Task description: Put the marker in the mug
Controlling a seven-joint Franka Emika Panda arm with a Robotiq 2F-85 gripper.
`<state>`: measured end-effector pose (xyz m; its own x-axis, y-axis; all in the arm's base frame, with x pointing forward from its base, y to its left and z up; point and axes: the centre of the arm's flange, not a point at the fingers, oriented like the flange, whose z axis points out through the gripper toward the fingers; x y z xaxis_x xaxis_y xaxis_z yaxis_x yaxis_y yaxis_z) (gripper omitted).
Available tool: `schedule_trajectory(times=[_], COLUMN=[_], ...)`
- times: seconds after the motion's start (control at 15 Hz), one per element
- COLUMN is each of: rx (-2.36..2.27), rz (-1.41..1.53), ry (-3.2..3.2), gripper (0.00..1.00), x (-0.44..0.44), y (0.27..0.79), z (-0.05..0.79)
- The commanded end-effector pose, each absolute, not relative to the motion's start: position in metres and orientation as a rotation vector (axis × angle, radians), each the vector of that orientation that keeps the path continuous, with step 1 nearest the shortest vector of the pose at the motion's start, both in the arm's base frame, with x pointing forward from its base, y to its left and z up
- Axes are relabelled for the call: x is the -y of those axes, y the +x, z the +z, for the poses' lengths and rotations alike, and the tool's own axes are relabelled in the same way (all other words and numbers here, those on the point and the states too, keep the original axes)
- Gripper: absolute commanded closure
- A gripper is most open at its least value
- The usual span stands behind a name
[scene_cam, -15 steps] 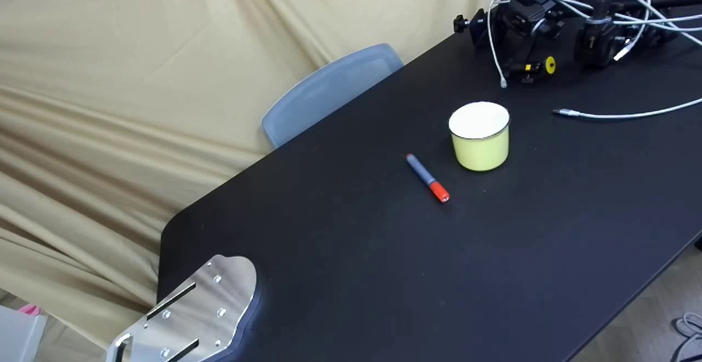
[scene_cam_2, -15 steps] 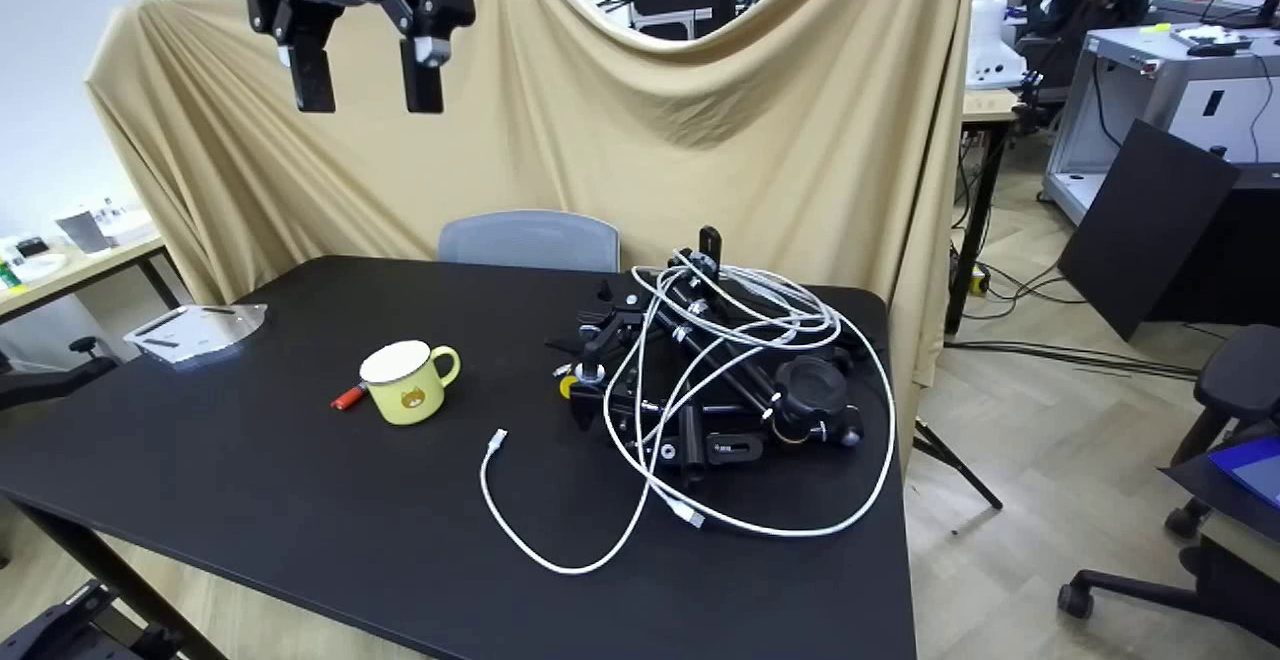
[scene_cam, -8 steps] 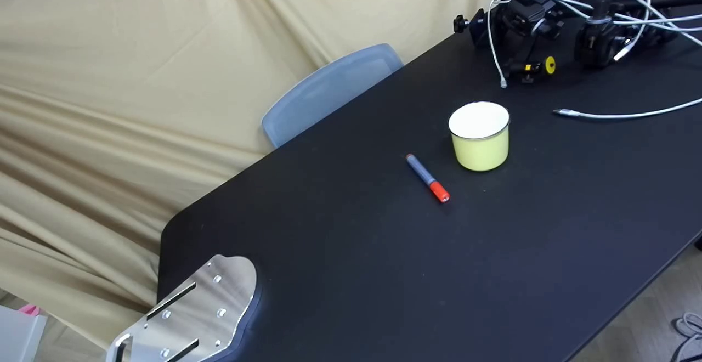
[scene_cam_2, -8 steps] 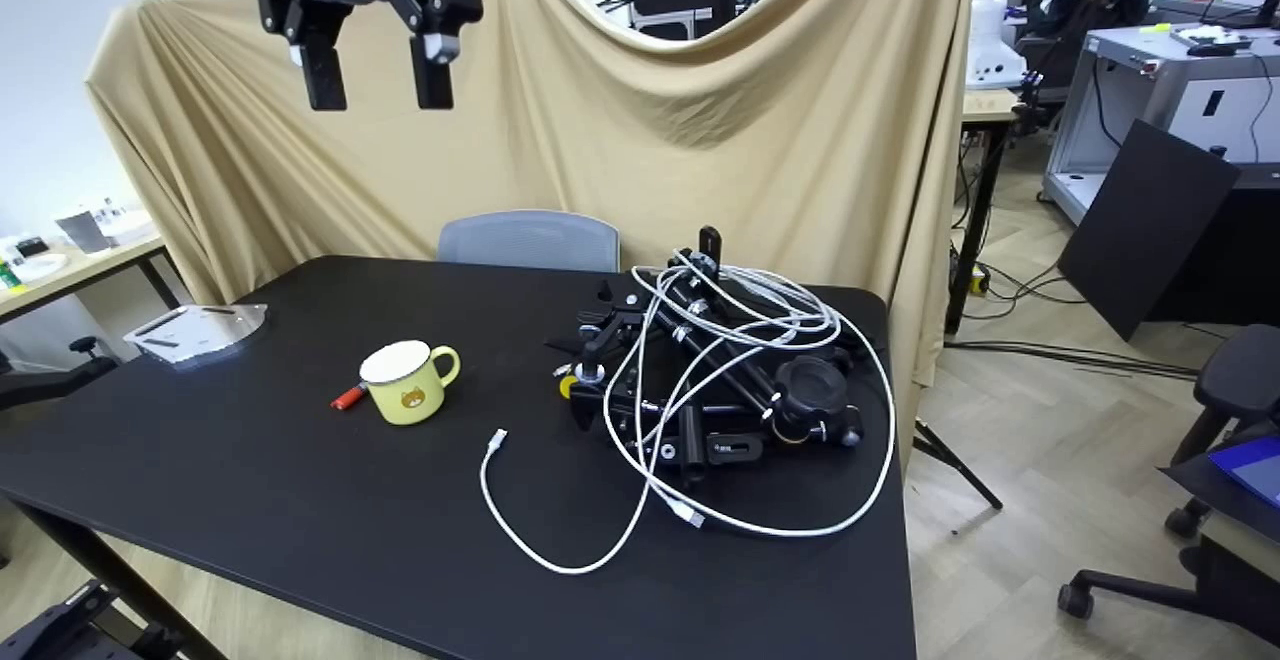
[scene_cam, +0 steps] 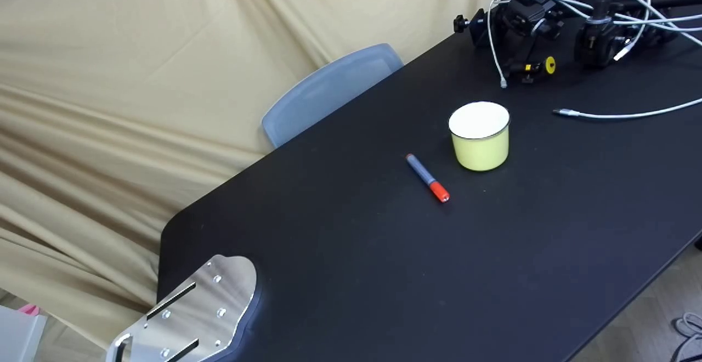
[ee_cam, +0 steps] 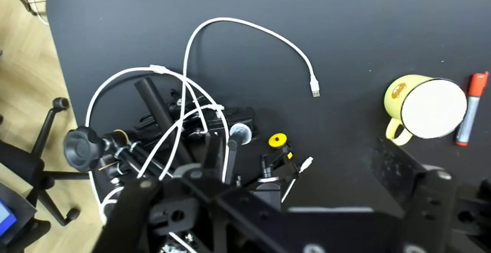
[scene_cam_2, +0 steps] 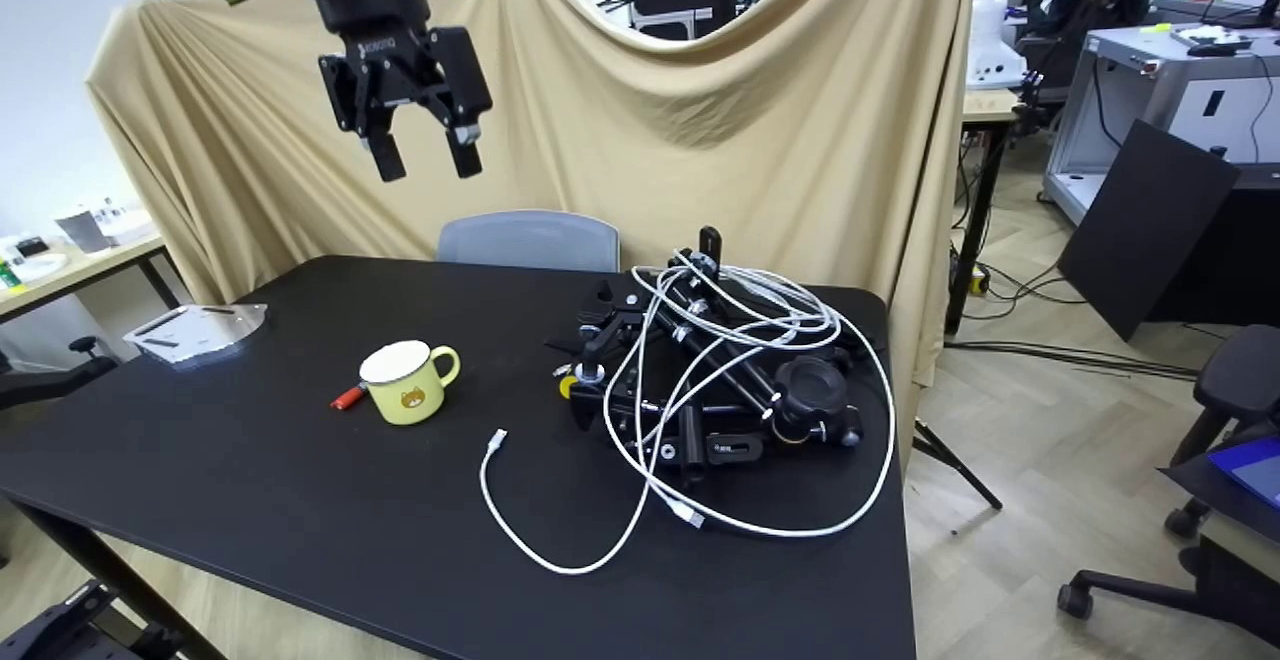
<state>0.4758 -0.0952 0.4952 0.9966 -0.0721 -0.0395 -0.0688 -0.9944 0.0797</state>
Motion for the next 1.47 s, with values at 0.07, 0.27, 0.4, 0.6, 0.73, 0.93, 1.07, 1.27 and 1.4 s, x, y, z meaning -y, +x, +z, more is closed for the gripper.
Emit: schedule_trajectory(times=[0.07, 0.27, 0.4, 0.6, 0.73, 0.93, 1.07, 1.27, 1.4], rx=[0.235, 0.373, 0.412, 0.406, 0.322, 0.326, 0.331, 0.230, 0.125], rz=[0.012, 0.040, 0.046, 0.072, 0.037, 0.034, 0.028, -0.049, -0.090], ry=[3.085, 3.140, 3.167, 3.188, 3.181, 3.181, 3.190, 3.184, 3.190], gripper=[0.00, 0.00, 0.00, 0.00, 0.00, 0.00, 0.00, 0.00, 0.00], x=[0.034, -0.002, -0.029, -0.066, -0.057, -0.052, -0.049, -0.064, -0.083], y=[0.492, 0.499, 0.499, 0.495, 0.498, 0.499, 0.499, 0.508, 0.514], z=[0.436, 0.400, 0.377, 0.352, 0.356, 0.355, 0.355, 0.338, 0.319])
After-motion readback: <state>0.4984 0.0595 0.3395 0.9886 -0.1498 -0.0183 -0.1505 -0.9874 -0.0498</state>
